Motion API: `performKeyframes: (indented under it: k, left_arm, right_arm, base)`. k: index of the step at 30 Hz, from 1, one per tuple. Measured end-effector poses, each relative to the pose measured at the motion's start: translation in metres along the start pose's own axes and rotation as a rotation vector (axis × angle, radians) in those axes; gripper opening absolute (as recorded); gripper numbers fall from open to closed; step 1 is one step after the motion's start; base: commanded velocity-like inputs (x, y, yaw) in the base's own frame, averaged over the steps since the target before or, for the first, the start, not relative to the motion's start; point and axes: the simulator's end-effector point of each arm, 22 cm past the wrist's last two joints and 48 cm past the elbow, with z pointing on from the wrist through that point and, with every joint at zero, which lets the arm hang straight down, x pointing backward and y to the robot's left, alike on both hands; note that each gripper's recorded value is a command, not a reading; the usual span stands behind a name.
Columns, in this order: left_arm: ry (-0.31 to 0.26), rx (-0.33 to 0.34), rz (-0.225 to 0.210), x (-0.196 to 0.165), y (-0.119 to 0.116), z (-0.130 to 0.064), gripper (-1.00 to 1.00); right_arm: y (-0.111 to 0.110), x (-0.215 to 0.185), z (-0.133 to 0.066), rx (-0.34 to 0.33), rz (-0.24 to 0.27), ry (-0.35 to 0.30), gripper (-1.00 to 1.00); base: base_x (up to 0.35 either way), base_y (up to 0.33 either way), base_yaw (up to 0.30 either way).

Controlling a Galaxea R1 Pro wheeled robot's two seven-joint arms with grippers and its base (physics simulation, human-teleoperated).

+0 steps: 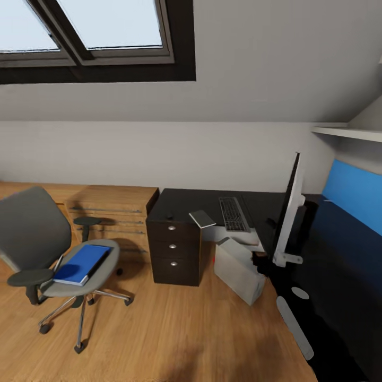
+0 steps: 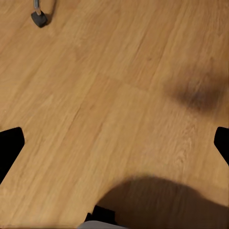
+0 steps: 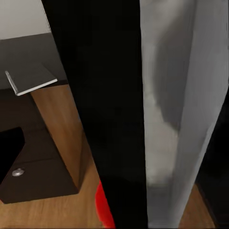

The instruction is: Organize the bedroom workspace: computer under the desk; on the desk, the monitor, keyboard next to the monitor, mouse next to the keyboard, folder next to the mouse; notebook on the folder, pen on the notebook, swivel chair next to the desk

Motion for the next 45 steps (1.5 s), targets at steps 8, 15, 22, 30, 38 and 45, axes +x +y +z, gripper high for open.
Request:
performKeyframes:
  k: [8, 15, 22, 30, 38, 45]
  left_arm:
    - [0.004, -0.001, 0.0, 0.0016, -0.0001, -0.0004, 1.0]
    - [0.009, -0.001, 0.0, 0.0031, -0.0002, -0.0008, 1.0]
    - [0.011, -0.001, 0.001, 0.004, -0.0001, -0.001, 1.0]
    - [0.01, -0.001, 0.001, 0.0039, -0.0001, -0.0011, 1.0]
    - [0.01, -0.001, 0.0, 0.0038, 0.0, -0.0011, 1.0]
    - [0.01, -0.001, 0.001, 0.0038, 0.0, -0.0011, 1.0]
  right_arm:
    - [-0.0003, 0.0017, 0.0009, 0.001, 0.0, 0.003, 1.0]
    - [-0.0006, 0.004, 0.0014, 0.002, -0.001, 0.007, 1.0]
    - [-0.0011, 0.0053, 0.0022, 0.003, 0.0, 0.009, 1.0]
    - [-0.0012, 0.0056, 0.0023, 0.003, 0.0, 0.01, 1.0]
    - [-0.0013, 0.0059, 0.0023, 0.003, 0.0, 0.01, 1.0]
    - [-0.0011, 0.0058, 0.0023, 0.003, 0.0, 0.01, 1.0]
  base:
    - [0.0, 0.0, 0.263]
    - [0.0, 0.0, 0.263]
    - [0.0, 0.0, 0.212]
    - [0.0, 0.0, 0.031]
    - [0.0, 0.0, 0.004]
    - [0.0, 0.0, 0.004]
